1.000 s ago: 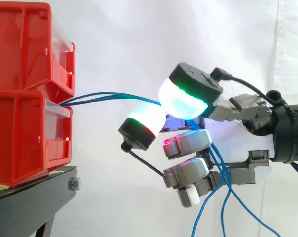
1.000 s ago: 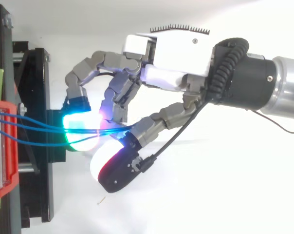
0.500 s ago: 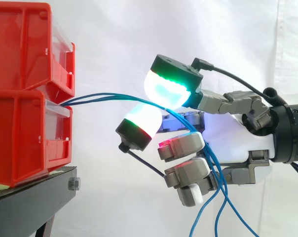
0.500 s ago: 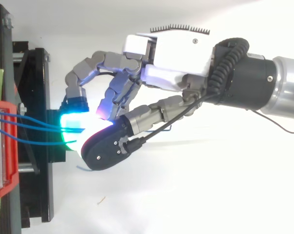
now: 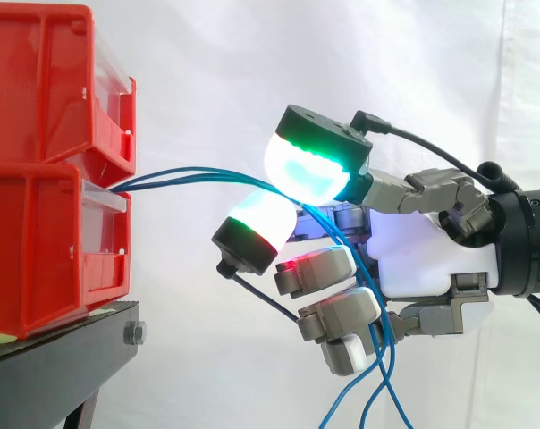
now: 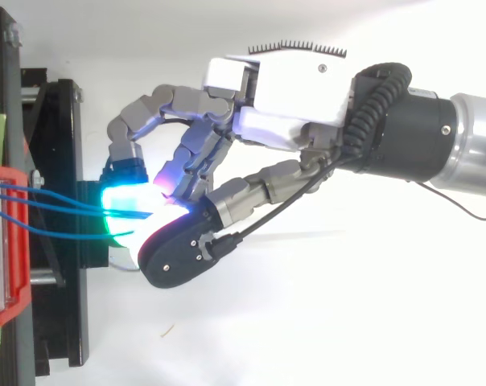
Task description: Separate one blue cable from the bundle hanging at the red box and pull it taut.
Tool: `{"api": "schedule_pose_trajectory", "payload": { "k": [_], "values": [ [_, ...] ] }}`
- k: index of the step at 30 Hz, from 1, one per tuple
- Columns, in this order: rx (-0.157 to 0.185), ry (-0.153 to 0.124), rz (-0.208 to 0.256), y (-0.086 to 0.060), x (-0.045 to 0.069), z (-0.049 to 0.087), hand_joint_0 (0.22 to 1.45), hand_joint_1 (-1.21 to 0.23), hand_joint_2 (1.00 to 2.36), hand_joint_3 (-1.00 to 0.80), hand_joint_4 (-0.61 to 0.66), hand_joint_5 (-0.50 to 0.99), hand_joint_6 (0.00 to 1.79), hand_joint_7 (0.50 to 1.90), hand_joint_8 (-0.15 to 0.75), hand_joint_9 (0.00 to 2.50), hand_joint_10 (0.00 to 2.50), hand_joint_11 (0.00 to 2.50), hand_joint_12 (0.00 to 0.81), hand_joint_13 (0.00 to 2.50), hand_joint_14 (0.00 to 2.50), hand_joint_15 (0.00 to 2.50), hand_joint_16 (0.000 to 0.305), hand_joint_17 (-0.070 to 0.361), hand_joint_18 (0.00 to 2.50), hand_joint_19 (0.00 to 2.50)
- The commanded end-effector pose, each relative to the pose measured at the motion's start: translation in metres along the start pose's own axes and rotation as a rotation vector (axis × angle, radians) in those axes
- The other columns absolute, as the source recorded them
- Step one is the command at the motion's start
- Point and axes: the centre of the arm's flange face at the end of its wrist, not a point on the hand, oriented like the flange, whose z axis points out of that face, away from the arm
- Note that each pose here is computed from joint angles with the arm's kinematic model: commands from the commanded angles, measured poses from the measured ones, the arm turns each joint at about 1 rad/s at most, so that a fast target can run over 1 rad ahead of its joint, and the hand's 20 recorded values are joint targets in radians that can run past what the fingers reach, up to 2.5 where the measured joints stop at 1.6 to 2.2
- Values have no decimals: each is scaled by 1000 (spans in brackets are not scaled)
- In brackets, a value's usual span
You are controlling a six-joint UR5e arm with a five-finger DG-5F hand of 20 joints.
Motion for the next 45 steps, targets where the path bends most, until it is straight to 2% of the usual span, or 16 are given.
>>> {"api": "schedule_pose_trajectory", "payload": {
  "k": [1,4,8,13,15,18,21,25,29,31,36,38,41,45],
  "values": [
    [0,0,0,0,0,0,648,-899,1000,-500,8,-152,899,1138,239,1093,57,1632,328,1108,15,1512,47,105,939,822],
    [0,0,0,0,0,0,564,-887,1000,-500,43,-143,896,1137,254,1123,74,1604,341,1129,14,1507,47,107,954,823],
    [-1,0,0,0,0,0,462,-806,1000,-500,52,-136,899,1095,303,1118,272,1468,391,1173,6,1496,54,121,1020,810],
    [0,-6,0,0,-1,0,446,-498,1000,-500,80,-147,876,1031,319,1142,310,1452,410,1196,5,1480,56,127,1048,822],
    [-3,-8,1,1,-1,0,463,-477,1000,-500,76,-148,874,1043,315,1158,261,1463,405,1191,7,1463,55,123,1034,840],
    [0,-12,0,0,-1,0,531,-519,1000,-500,65,-151,869,1084,283,1183,112,1593,363,1162,11,1470,49,110,983,877],
    [0,-12,0,0,-1,0,577,-630,1003,-452,53,-150,874,1109,263,1191,49,1646,345,1151,13,1465,47,105,966,890],
    [-1,-12,0,0,-1,0,594,-709,1008,-326,54,-155,889,1095,301,1206,229,1512,383,1207,10,1455,52,118,1024,858],
    [-1,-12,0,0,-1,0,622,-789,1011,-259,35,-159,892,1143,283,1193,213,1540,369,1210,11,1475,51,116,1022,857],
    [0,-12,0,0,-1,0,654,-835,1012,-283,-4,-167,901,1178,258,1189,119,1612,346,1194,12,1486,48,108,992,875],
    [0,-12,0,0,-1,0,759,-892,1000,-500,-76,-178,918,1150,245,1155,146,1576,341,1170,15,1480,47,106,976,829],
    [2,-12,0,-1,-1,0,778,-893,1000,-500,-79,-175,943,1189,247,1172,142,1596,333,1172,16,1473,47,105,969,817],
    [0,-11,0,-1,-1,0,761,-876,1000,-500,-97,-171,960,1223,251,1184,167,1615,333,1170,17,1479,46,104,969,815],
    [2,-11,0,-1,-1,0,682,-927,1000,-500,-34,-158,965,1134,246,1188,211,1609,335,1170,17,1488,46,103,967,845]
  ]
}}
